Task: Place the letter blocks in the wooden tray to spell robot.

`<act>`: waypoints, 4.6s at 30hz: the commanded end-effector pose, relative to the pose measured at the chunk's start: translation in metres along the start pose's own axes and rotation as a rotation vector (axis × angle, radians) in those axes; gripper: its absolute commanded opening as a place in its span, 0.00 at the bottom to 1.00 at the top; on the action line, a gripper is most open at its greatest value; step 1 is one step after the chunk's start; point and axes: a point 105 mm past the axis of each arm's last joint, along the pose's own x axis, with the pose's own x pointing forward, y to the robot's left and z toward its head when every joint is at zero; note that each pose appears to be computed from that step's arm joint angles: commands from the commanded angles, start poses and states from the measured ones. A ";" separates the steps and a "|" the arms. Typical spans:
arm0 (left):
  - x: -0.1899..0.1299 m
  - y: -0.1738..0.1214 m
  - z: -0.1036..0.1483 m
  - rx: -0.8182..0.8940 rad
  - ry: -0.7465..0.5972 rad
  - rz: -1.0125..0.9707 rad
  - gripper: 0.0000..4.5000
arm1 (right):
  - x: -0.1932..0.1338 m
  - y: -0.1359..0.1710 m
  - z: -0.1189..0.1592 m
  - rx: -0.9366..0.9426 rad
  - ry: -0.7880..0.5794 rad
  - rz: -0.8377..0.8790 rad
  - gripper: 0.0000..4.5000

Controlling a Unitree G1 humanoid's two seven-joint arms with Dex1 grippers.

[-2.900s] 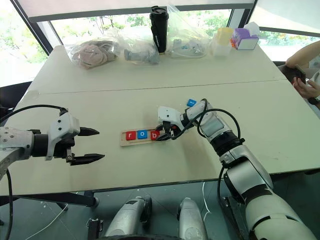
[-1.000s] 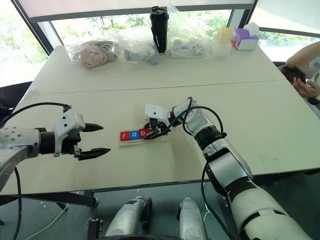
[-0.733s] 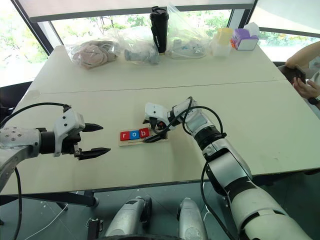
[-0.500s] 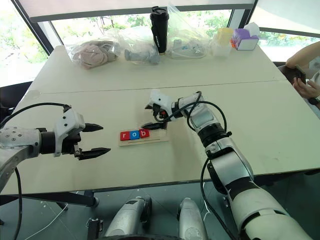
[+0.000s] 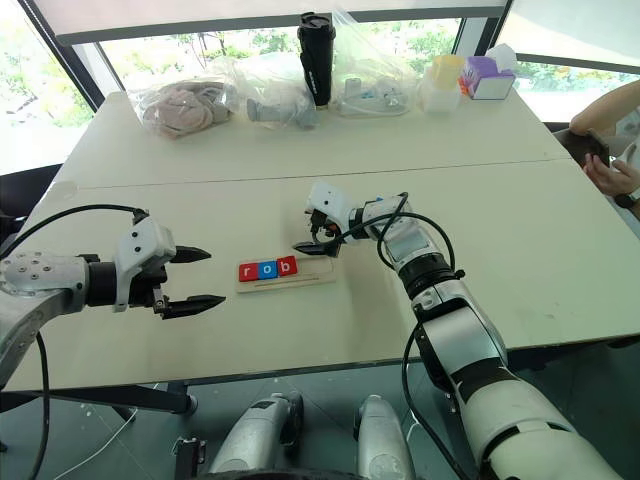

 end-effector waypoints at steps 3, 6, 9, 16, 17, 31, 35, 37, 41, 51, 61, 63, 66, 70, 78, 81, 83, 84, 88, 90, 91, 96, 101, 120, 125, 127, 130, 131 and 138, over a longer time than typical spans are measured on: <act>-0.003 0.002 0.007 0.024 -0.023 0.015 1.00 | 0.006 0.002 0.009 -0.066 -0.003 0.030 0.99; -0.003 0.001 0.007 0.022 -0.024 0.017 1.00 | 0.006 0.005 0.008 -0.069 -0.011 0.052 0.99; -0.002 0.001 0.007 0.020 -0.025 0.017 1.00 | 0.006 0.007 0.010 -0.063 -0.023 0.060 0.99; -0.001 0.002 0.008 0.022 -0.027 0.014 1.00 | 0.004 0.002 0.011 -0.061 -0.035 0.029 0.99; -0.001 0.002 0.008 0.022 -0.028 0.013 1.00 | 0.001 -0.003 0.013 -0.058 -0.043 -0.005 0.99; 0.007 -0.012 0.052 -0.010 -0.245 -0.106 1.00 | -0.127 -0.046 0.007 0.311 -0.166 -0.605 0.99; 0.018 -0.017 0.058 -0.010 -0.263 -0.163 1.00 | -0.132 -0.013 -0.017 0.346 -0.122 -0.533 0.99; 0.023 -0.017 0.060 -0.002 -0.264 -0.184 1.00 | -0.132 -0.007 -0.029 0.356 -0.090 -0.506 0.99; 0.029 -0.017 0.062 0.021 -0.259 -0.211 1.00 | -0.132 -0.012 -0.047 0.354 -0.041 -0.498 0.99; 0.042 0.005 0.065 0.104 -0.252 -0.122 1.00 | -0.121 -0.032 -0.074 0.341 0.038 -0.476 0.99; 0.046 0.009 0.056 0.096 -0.243 -0.090 1.00 | -0.102 -0.039 -0.076 0.380 0.033 -0.429 0.46; 0.045 0.010 0.054 0.090 -0.239 -0.083 1.00 | -0.102 -0.039 -0.075 0.396 0.025 -0.425 0.26; 0.044 0.011 0.052 0.085 -0.239 -0.073 1.00 | -0.107 -0.040 -0.076 0.396 0.036 -0.455 0.26; 0.043 0.010 0.052 0.090 -0.242 -0.059 1.00 | -0.128 -0.051 -0.068 0.469 0.034 -0.625 0.26; 0.044 -0.008 0.048 0.093 -0.234 -0.101 1.00 | -0.140 0.008 -0.030 0.770 -0.009 -0.882 0.26; 0.045 -0.014 0.043 0.105 -0.204 -0.125 1.00 | -0.132 0.042 -0.025 0.811 0.024 -0.870 0.26; 0.045 -0.019 0.041 0.108 -0.192 -0.147 1.00 | -0.129 0.056 -0.022 0.823 0.041 -0.859 0.26; 0.046 -0.023 0.039 0.114 -0.180 -0.160 1.00 | -0.129 0.061 -0.023 0.820 0.053 -0.867 0.26; 0.048 -0.030 0.028 0.147 -0.118 -0.195 1.00 | -0.131 0.069 -0.033 0.769 0.132 -0.912 0.26; 0.051 -0.029 0.029 0.146 -0.123 -0.192 1.00 | -0.128 0.077 -0.040 0.797 0.157 -0.902 0.26; 0.051 -0.028 0.030 0.143 -0.127 -0.191 1.00 | -0.127 0.079 -0.041 0.807 0.162 -0.896 0.26; 0.053 -0.029 0.024 0.133 -0.108 -0.199 1.00 | -0.116 0.091 -0.052 0.874 0.185 -0.848 0.26; 0.054 -0.026 0.021 0.126 -0.107 -0.180 1.00 | -0.112 0.094 -0.049 0.887 0.168 -0.820 0.78; 0.033 -0.020 0.024 0.169 -0.082 -0.254 1.00 | -0.181 0.055 -0.064 0.114 0.140 -0.158 1.00; 0.031 -0.020 0.028 0.188 -0.083 -0.257 1.00 | -0.173 0.038 -0.079 0.085 0.143 -0.103 1.00; 0.030 -0.022 0.030 0.185 -0.091 -0.257 1.00 | -0.169 0.035 -0.085 0.081 0.147 -0.077 1.00; 0.027 -0.021 0.029 0.159 -0.091 -0.244 1.00 | -0.161 0.039 -0.091 0.071 0.152 -0.002 1.00; 0.025 -0.020 0.028 0.154 -0.086 -0.237 1.00 | -0.159 0.040 -0.091 0.071 0.148 0.013 1.00; 0.022 -0.021 0.025 0.135 -0.080 -0.218 1.00 | -0.149 0.044 -0.091 0.060 0.130 0.102 1.00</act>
